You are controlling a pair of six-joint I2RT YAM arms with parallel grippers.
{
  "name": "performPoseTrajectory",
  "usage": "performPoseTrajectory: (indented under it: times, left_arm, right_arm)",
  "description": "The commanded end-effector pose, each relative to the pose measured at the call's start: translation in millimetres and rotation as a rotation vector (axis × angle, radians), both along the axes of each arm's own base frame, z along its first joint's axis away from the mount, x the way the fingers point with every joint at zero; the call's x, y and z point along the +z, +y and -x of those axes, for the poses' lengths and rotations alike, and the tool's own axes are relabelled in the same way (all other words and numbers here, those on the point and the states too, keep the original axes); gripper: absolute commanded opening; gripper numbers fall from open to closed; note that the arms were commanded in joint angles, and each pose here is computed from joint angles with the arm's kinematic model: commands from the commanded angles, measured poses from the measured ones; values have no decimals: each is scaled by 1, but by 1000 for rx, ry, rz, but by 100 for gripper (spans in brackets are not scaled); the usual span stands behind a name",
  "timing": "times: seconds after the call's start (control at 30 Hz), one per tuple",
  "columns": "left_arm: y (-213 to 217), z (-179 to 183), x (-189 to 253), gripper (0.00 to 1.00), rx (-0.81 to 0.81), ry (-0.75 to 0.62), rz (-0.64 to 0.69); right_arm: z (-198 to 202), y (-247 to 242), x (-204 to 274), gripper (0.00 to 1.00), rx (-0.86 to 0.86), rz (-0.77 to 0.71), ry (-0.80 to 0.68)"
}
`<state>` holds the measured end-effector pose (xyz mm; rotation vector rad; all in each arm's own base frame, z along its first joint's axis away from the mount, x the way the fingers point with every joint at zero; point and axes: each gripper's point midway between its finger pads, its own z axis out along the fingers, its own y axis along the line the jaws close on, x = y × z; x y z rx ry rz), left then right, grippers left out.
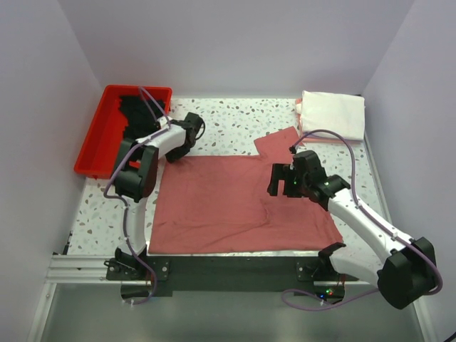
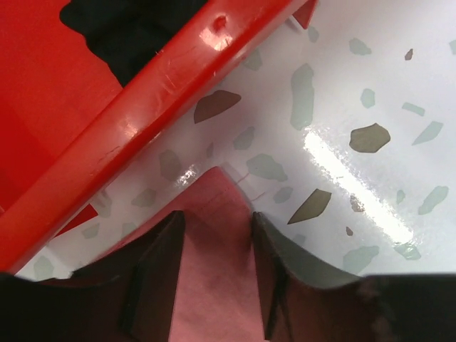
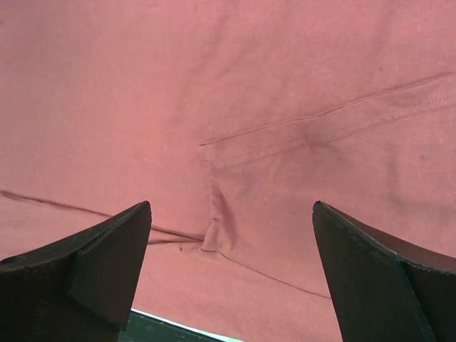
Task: Fold and stack the t-shirts
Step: Fold the tshirt
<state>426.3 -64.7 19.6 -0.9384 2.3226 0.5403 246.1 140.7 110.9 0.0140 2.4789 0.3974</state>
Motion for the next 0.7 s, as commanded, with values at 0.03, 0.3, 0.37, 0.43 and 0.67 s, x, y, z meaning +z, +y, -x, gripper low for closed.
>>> performPoseTrajectory:
  times: [0.03, 0.3, 0.37, 0.43, 0.67]
  left_arm:
    - [15, 20, -18, 43, 36, 86, -34]
    - [17, 2, -14, 20, 14, 89, -35]
    - [16, 6, -19, 13, 6, 102, -28]
    - [15, 9, -23, 3, 3, 113, -18]
    - [7, 6, -14, 0, -37, 90, 28]
  right_arm:
    - [-12, 6, 7, 99, 16, -13, -41]
    - [-20, 5, 10, 99, -5, 1, -55]
    - [-25, 3, 13, 99, -24, 7, -71]
    - [-34, 1, 17, 99, -54, 13, -93]
    - [-103, -15, 33, 99, -208, 1, -106]
